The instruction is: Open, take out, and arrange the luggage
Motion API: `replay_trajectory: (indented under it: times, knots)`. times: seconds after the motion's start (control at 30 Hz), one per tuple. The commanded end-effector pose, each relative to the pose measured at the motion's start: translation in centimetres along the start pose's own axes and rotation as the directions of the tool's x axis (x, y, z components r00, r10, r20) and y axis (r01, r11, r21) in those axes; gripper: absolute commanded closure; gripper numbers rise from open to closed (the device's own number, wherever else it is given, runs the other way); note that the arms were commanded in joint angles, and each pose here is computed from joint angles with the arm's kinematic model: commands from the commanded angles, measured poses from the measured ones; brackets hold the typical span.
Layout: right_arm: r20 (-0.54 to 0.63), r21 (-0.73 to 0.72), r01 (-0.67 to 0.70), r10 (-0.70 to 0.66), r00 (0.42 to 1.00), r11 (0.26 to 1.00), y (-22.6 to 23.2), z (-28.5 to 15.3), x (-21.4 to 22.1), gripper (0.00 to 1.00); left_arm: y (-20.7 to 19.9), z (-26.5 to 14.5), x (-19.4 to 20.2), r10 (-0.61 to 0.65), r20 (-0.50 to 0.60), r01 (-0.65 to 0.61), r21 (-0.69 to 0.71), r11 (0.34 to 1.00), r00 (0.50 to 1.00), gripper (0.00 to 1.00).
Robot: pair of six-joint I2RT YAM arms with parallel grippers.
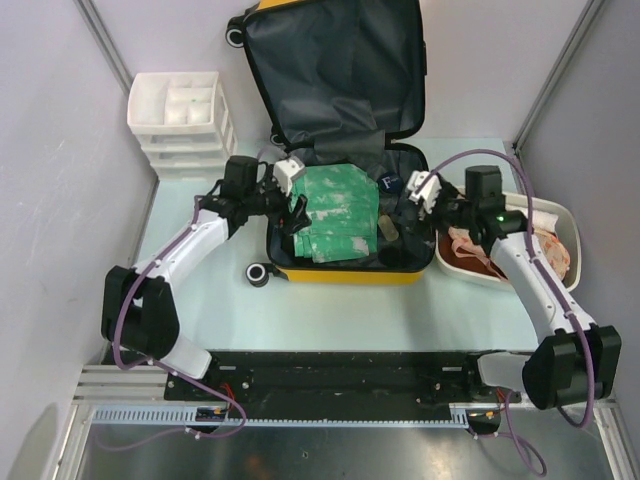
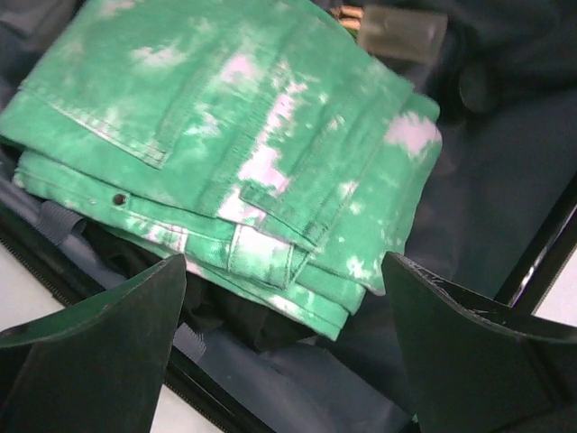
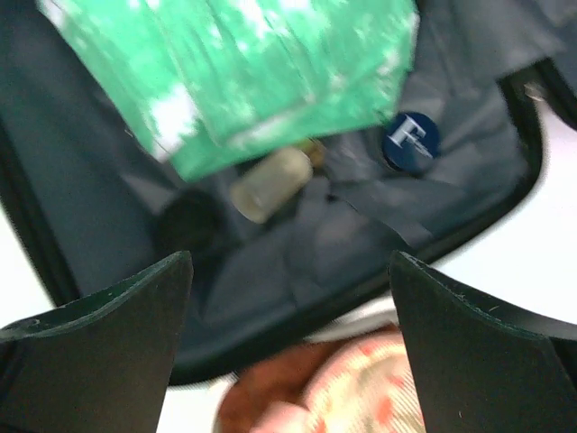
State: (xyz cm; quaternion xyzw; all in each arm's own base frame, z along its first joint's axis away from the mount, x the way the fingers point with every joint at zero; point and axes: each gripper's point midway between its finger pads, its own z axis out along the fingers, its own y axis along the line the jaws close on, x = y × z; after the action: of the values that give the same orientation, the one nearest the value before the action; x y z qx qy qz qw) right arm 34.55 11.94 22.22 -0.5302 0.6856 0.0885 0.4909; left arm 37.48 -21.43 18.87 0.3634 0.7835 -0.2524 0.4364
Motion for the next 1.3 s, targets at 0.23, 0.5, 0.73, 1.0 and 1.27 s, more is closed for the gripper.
replay_trajectory:
  times: [0.23, 0.5, 0.73, 1.0, 1.27]
  knots:
    - [0.092, -0.042, -0.233, 0.236, 0.967, 0.972, 0.5, 3.9, -3.8, 0.08, -2.9, 2.5, 6.9, 0.718, -0.062, -0.662, 0.341, 0.668, 0.693, 0.29]
    - [0.066, -0.041, -0.237, 0.24, 0.969, 0.971, 0.5, 4.2, -3.0, 0.09, -4.0, 4.8, 10.6, 0.794, -0.076, -0.681, 0.469, 0.563, 0.604, 0.11]
    - [0.074, -0.039, -0.233, 0.235, 0.969, 0.972, 0.3, 4.7, -3.0, 0.08, -3.0, 6.4, 9.0, 0.759, -0.103, -0.654, 0.442, 0.614, 0.642, 0.54]
    - [0.122, -0.047, -0.2, 0.204, 0.971, 0.979, 0.3, 5.7, -4.5, 0.04, -6.4, 2.9, 2.4, 0.679, 0.07, -0.65, 0.375, 0.661, 0.731, 1.0]
    - [0.322, -0.169, -0.055, 0.108, 0.94, 0.984, 2.7, 7.5, -8.1, 0.0, -5.8, 2.3, -1.8, 0.543, 0.125, -0.548, 0.355, 0.757, 0.83, 1.0]
